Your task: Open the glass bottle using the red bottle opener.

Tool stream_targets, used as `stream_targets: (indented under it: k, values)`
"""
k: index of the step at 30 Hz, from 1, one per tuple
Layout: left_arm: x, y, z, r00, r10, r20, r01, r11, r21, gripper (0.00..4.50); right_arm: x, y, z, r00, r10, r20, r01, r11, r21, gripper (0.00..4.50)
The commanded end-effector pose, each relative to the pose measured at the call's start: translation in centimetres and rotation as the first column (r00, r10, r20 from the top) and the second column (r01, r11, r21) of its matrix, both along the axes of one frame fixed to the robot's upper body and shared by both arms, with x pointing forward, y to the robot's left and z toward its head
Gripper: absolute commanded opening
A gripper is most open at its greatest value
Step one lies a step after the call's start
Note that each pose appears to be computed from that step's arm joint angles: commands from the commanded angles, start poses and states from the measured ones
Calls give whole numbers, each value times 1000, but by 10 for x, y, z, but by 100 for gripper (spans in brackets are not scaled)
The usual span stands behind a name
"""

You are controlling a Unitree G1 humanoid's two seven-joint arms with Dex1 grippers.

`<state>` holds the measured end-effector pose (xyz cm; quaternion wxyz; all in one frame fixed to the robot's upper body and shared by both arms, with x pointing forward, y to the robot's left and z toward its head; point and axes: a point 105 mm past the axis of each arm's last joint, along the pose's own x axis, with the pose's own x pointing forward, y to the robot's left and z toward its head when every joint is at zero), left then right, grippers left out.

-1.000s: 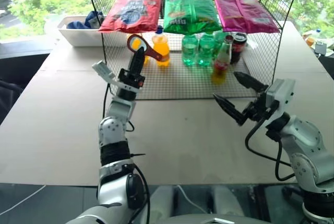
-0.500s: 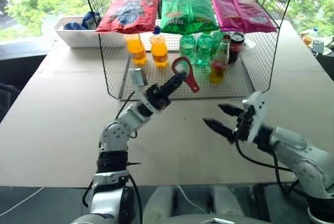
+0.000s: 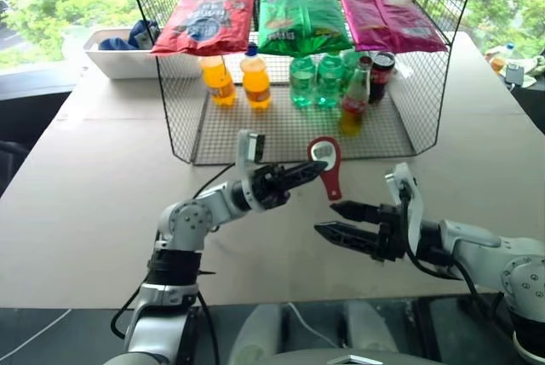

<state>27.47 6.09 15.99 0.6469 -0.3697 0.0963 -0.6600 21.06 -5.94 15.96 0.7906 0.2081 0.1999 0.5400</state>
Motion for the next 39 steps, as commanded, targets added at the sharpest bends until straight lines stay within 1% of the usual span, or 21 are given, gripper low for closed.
stream_targets:
  k: [1,8,9,10,11,13,14,17,19,29,31,33,34,37,39]
  values:
    - [-9,-1,4,999,-33,35,33,999,-3,7,-6,12,11,998,54,12,-54,998,43,450]
    - [-9,-3,6,999,-23,36,24,1000,-6,7,-8,16,13,996,91,1,-90,995,40,450]
    - [-9,-4,9,999,-20,39,21,1000,-7,2,-9,16,13,995,95,-3,-95,995,37,425]
    - [-10,-5,10,999,-19,42,19,1000,-8,0,-9,16,12,995,98,-4,-98,995,34,396]
    - [-11,-5,11,999,-19,43,19,1000,-8,0,-10,16,12,995,102,-7,-102,994,33,348]
    - [-12,-6,11,999,-18,43,18,1000,-6,0,-10,16,12,994,106,-9,-105,994,31,275]
    - [-12,-6,11,999,-18,41,18,1000,-6,0,-9,16,12,995,103,-9,-102,994,32,221]
    - [-13,-6,10,999,-19,36,20,1000,-6,0,-8,16,15,995,98,-5,-98,994,42,81]
    - [-14,-6,8,999,-21,32,21,1000,-4,0,-7,17,16,995,96,-3,-95,994,50,4]
    - [-15,-4,6,1000,-14,19,14,1000,-9,0,-5,15,16,998,57,-12,-56,997,61,4]
    - [-10,-4,9,999,37,26,-37,999,-20,0,-3,15,15,999,45,-13,-44,997,56,4]
    - [-12,-4,15,998,30,46,-29,999,-37,0,-2,14,13,999,35,-10,-34,998,48,4]
    - [-9,-4,16,997,55,58,-53,998,-35,0,0,13,13,1000,28,-7,-27,999,45,4]
    - [8,0,24,981,180,69,-175,982,-67,102,3,12,12,1000,0,-3,0,999,48,0]
    - [13,4,30,973,220,63,-213,972,-97,188,9,8,11,999,-40,2,40,998,44,0]
